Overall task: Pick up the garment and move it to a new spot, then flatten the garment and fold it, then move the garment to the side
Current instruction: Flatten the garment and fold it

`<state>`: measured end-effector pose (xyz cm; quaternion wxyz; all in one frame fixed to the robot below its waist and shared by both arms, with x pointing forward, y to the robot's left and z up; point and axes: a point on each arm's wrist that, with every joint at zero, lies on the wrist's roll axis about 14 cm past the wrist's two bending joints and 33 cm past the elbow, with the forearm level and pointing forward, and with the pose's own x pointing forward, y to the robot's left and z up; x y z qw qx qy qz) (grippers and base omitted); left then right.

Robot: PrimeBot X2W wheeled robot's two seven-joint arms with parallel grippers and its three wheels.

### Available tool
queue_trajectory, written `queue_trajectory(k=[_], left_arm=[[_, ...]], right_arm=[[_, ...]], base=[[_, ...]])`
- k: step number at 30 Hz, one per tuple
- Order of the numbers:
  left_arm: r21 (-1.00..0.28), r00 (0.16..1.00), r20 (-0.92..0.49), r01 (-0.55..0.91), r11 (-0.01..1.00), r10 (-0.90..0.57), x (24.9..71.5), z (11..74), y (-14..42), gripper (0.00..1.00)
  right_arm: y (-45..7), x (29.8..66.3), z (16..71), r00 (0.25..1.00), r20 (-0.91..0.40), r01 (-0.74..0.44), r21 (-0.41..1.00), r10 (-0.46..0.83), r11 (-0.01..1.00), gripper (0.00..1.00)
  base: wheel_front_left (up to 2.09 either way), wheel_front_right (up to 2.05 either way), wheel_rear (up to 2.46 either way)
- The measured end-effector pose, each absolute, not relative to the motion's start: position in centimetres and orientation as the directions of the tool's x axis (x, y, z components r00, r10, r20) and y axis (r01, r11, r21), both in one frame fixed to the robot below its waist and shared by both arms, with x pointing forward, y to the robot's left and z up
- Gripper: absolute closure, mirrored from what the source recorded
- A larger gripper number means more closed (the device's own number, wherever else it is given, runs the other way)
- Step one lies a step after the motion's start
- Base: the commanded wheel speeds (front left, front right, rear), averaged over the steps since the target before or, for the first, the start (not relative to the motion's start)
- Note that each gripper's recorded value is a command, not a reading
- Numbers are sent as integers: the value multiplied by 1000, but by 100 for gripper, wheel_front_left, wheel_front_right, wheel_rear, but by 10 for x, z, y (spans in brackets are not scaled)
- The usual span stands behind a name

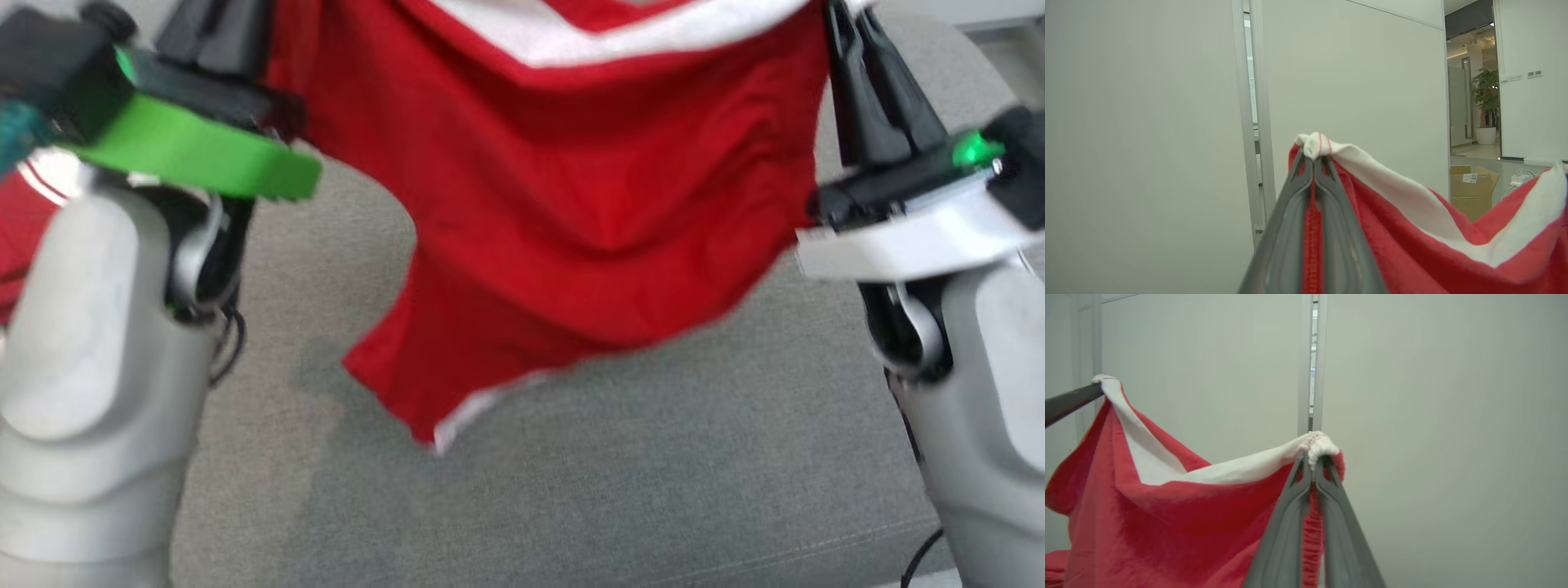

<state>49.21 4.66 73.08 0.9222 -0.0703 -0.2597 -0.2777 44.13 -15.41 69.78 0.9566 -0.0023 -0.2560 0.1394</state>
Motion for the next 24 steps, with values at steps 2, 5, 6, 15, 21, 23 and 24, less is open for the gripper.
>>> queue_trajectory(k=[2,5,6,15,21,23,24], left_arm=[[51,710,525,524,850,-469,523,741,50,100],[100,693,560,487,868,-453,562,757,52,100],[105,686,573,482,870,-448,571,760,52,100],[15,771,452,497,868,-449,657,658,31,100],[-119,855,246,494,861,-457,661,535,29,100],[-142,865,238,482,865,-443,657,523,36,100],[-166,872,230,473,865,-432,651,516,40,100]], right_arm=[[-148,474,706,811,512,-269,-108,285,957,100],[-144,521,715,798,533,-255,-121,280,959,100],[-144,533,717,798,536,-247,-127,276,961,100],[-146,625,637,894,370,-205,-159,251,966,100],[-143,628,525,956,166,-235,-72,244,969,100],[-143,623,513,959,157,-235,-31,237,972,100],[-142,618,507,960,153,-237,-13,237,971,100]], base=[[0,0,0],[0,0,0],[0,0,0],[0,0,0],[0,0,0],[0,0,0],[0,0,0]])
